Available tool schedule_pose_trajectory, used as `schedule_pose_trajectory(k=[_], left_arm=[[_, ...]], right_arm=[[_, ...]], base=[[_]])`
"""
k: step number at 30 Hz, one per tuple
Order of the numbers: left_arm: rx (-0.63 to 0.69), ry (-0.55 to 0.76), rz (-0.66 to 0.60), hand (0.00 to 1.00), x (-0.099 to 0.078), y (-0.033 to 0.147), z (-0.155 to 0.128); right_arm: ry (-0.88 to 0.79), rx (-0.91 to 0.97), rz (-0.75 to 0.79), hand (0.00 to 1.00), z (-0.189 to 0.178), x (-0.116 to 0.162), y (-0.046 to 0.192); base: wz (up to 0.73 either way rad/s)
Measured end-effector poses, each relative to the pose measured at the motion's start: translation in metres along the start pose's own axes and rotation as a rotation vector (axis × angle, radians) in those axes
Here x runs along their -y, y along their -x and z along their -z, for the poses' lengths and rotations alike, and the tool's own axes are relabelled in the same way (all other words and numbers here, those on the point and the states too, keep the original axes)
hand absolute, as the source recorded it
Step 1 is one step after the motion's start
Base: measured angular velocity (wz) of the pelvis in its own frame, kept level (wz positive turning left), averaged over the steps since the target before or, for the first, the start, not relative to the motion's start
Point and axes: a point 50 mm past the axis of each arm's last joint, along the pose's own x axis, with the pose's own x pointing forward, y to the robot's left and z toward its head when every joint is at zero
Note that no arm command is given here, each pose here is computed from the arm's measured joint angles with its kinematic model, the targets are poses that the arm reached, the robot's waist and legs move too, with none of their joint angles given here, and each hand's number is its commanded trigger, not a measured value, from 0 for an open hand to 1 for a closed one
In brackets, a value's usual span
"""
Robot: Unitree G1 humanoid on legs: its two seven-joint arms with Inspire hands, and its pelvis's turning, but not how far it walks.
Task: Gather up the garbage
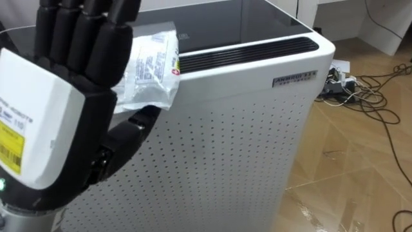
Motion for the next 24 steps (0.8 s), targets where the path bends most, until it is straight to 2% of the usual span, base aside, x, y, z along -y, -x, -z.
schedule_pose_trajectory(k=[7,8,9,10,17,21,24], left_arm=[[0.0,-0.001,0.0,0.0,0.0,0.0,0.0],[0.001,-0.001,0.0,0.74,0.0,0.0,0.0],[0.001,-0.002,-0.001,0.93,0.0,0.0,0.0],[0.001,-0.004,-0.002,1.0,-0.001,0.0,0.0],[-0.011,-0.004,0.024,1.0,0.002,0.001,0.002],[-0.064,-0.006,0.133,1.0,0.011,0.009,0.006],[-0.094,0.003,0.166,1.0,0.015,0.013,0.007]], right_arm=[[-0.001,-0.005,0.005,1.0,0.002,0.0,0.001],[-0.001,-0.005,0.005,1.0,0.002,0.0,0.001],[-0.001,-0.005,0.005,1.0,0.002,0.0,0.001],[-0.001,-0.005,0.005,1.0,0.002,0.0,0.001],[0.001,-0.005,0.0,1.0,0.002,0.0,0.0],[0.002,-0.003,-0.013,1.0,0.001,-0.001,0.0],[0.001,-0.004,-0.023,1.0,0.001,-0.001,0.0]], base=[[0.0],[0.0],[0.0],[0.0],[0.03],[0.0],[0.0]])
